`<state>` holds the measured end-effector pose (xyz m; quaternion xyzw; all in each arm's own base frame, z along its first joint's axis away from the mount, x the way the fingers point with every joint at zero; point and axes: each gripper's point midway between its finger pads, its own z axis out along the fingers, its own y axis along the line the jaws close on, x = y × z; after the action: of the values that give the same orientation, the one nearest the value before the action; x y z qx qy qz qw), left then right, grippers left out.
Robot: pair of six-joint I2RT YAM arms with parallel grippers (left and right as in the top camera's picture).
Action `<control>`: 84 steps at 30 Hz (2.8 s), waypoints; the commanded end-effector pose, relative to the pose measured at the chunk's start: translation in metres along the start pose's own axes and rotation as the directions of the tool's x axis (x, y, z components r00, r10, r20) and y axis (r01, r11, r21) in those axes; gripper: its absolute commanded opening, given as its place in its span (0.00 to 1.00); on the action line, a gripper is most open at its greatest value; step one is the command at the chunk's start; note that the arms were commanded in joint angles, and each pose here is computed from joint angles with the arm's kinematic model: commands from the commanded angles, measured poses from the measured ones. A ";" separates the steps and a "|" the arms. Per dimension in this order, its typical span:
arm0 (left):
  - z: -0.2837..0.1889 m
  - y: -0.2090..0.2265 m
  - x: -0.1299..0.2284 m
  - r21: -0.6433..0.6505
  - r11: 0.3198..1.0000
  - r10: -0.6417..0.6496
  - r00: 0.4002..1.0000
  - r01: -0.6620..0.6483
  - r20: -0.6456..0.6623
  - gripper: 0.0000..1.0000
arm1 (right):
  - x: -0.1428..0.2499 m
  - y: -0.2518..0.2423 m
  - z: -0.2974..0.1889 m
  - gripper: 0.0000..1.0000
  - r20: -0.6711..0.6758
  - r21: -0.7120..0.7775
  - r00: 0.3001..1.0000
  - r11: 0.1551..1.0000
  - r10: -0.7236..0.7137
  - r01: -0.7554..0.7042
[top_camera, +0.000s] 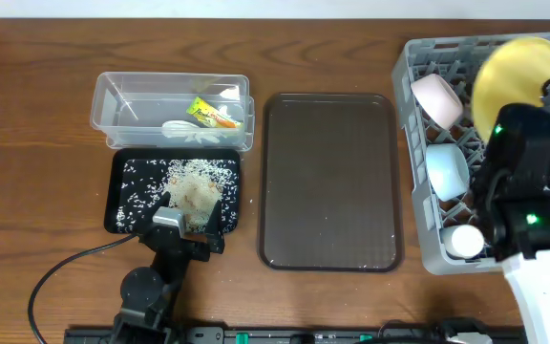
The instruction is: Sort waste into correct bins and load items into the dishwasher rack
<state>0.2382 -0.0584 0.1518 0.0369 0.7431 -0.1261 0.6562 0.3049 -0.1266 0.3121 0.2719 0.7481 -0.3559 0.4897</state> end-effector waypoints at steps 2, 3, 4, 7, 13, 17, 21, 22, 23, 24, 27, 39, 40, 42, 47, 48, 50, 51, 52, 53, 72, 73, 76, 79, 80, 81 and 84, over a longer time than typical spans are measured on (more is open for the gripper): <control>0.001 0.006 0.015 -0.023 1.000 0.008 0.999 -0.009 -0.048 0.99 | 0.018 -0.012 0.031 0.01 -0.071 0.120 0.996 0.991 -0.057 0.066; 0.001 0.006 0.015 -0.023 1.000 0.008 0.999 -0.009 -0.048 0.99 | 0.023 -0.008 0.038 0.01 -0.090 0.118 0.993 0.990 -0.071 0.081; 0.001 0.006 0.015 -0.023 1.000 0.008 0.999 -0.009 -0.048 0.99 | 0.029 -0.003 0.044 0.01 -0.109 0.108 0.990 0.989 -0.090 0.102; 0.001 0.006 0.015 -0.023 1.000 0.008 0.999 -0.009 -0.048 1.00 | 0.042 0.016 0.059 0.01 -0.144 0.069 0.976 0.982 -0.165 0.176; 0.001 0.006 0.015 -0.023 1.000 0.008 0.999 -0.009 -0.048 0.99 | 0.048 0.049 0.086 0.01 -0.127 0.032 0.928 0.934 -0.349 0.356; 0.001 0.006 0.015 -0.023 1.000 0.008 0.999 -0.009 -0.048 0.99 | 0.051 0.057 0.094 0.01 -0.125 0.035 0.900 0.904 -0.419 0.426; 0.001 0.006 0.015 -0.023 1.000 0.008 0.999 -0.009 -0.048 0.99 | 0.056 0.062 0.095 0.02 -0.129 0.003 0.893 0.900 -0.432 0.436; 0.001 0.006 0.015 -0.023 1.000 0.008 0.999 -0.009 -0.048 0.99 | 0.057 0.062 0.095 0.19 -0.133 0.001 0.889 0.897 -0.438 0.442; 0.001 0.006 0.015 -0.023 1.000 0.008 0.999 -0.009 -0.048 0.99 | 0.058 0.062 0.094 0.42 -0.136 -0.001 0.887 0.895 -0.442 0.446; 0.001 0.006 0.015 -0.023 1.000 0.008 0.999 -0.009 -0.048 0.99 | 0.058 0.062 0.093 0.58 -0.137 0.000 0.885 0.893 -0.445 0.449; 0.001 0.006 0.015 -0.023 1.000 0.008 0.999 -0.009 -0.048 0.99 | 0.054 0.065 0.081 0.73 -0.123 -0.010 0.903 0.910 -0.413 0.415; 0.001 0.006 0.015 -0.023 1.000 0.008 0.999 -0.009 -0.048 0.99 | 0.038 0.116 -0.080 0.77 -0.071 -0.682 0.983 0.727 -0.167 0.074; 0.001 0.005 0.015 -0.022 1.000 0.008 0.999 -0.009 -0.048 1.00 | 0.039 0.119 -0.102 0.78 -0.090 -0.756 0.984 0.653 -0.154 0.033; 0.001 0.006 0.015 -0.023 1.000 0.008 0.999 -0.009 -0.048 0.99 | 0.041 0.123 -0.145 0.96 -0.124 -0.873 0.982 0.486 -0.145 -0.039; 0.001 0.006 0.015 -0.023 1.000 0.008 0.999 -0.009 -0.048 0.99 | 0.042 0.115 -0.230 0.99 -0.139 -0.988 0.975 0.091 -0.176 -0.125; 0.001 0.006 0.015 -0.023 1.000 0.008 0.999 -0.009 -0.048 0.99 | 0.041 0.112 -0.244 0.99 -0.143 -0.990 0.973 0.016 -0.181 -0.142; 0.001 0.006 0.015 -0.023 1.000 0.008 0.999 -0.009 -0.048 0.99 | 0.040 0.106 -0.266 0.99 -0.135 -0.983 0.972 -0.095 -0.190 -0.155; 0.001 0.006 0.015 -0.023 1.000 0.008 0.999 -0.009 -0.048 0.99 | 0.039 0.104 -0.270 0.99 -0.131 -0.981 0.973 -0.117 -0.190 -0.155; 0.001 0.005 0.015 -0.022 1.000 0.008 0.999 -0.009 -0.048 0.99 | 0.040 0.103 -0.271 0.99 -0.133 -0.980 0.972 -0.121 -0.195 -0.159; 0.001 0.006 0.015 -0.023 1.000 0.008 0.999 -0.009 -0.048 0.99 | 0.045 0.102 -0.271 0.99 -0.142 -0.979 0.966 -0.113 -0.214 -0.169; 0.001 0.006 0.015 -0.023 1.000 0.008 0.999 -0.009 -0.048 0.99 | 0.047 0.076 -0.240 0.99 0.184 -0.981 0.982 0.074 0.053 0.179; 0.001 0.006 0.015 -0.023 1.000 0.008 0.999 -0.009 -0.048 0.99 | 0.055 0.076 -0.238 0.99 0.192 -0.979 0.979 0.077 0.074 0.187; 0.001 0.006 0.015 -0.023 1.000 0.008 0.999 -0.009 -0.048 0.99 | 0.081 0.077 -0.233 0.99 0.202 -0.978 0.974 0.080 0.100 0.194; 0.001 0.006 0.015 -0.023 1.000 0.008 0.999 -0.009 -0.048 0.99 | 0.111 0.080 -0.226 0.99 0.202 -0.978 0.974 0.082 0.099 0.194; 0.001 0.006 0.015 -0.023 1.000 0.008 0.999 -0.009 -0.048 0.99 | 0.119 0.081 -0.224 0.99 0.203 -0.977 0.974 0.083 0.102 0.195; 0.001 0.006 0.015 -0.023 1.000 0.008 0.999 -0.009 -0.048 1.00 | 0.127 0.082 -0.221 0.99 0.205 -0.976 0.973 0.091 0.108 0.196; 0.001 0.005 0.015 -0.022 1.000 0.008 0.999 -0.009 -0.048 0.99 | 0.142 0.084 -0.211 0.99 0.215 -0.972 0.968 0.127 0.132 0.198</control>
<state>0.2381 -0.0583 0.1519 0.0369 0.7433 -0.1260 0.6559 0.2005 0.1063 0.2212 -0.1881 0.7415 0.2039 0.6109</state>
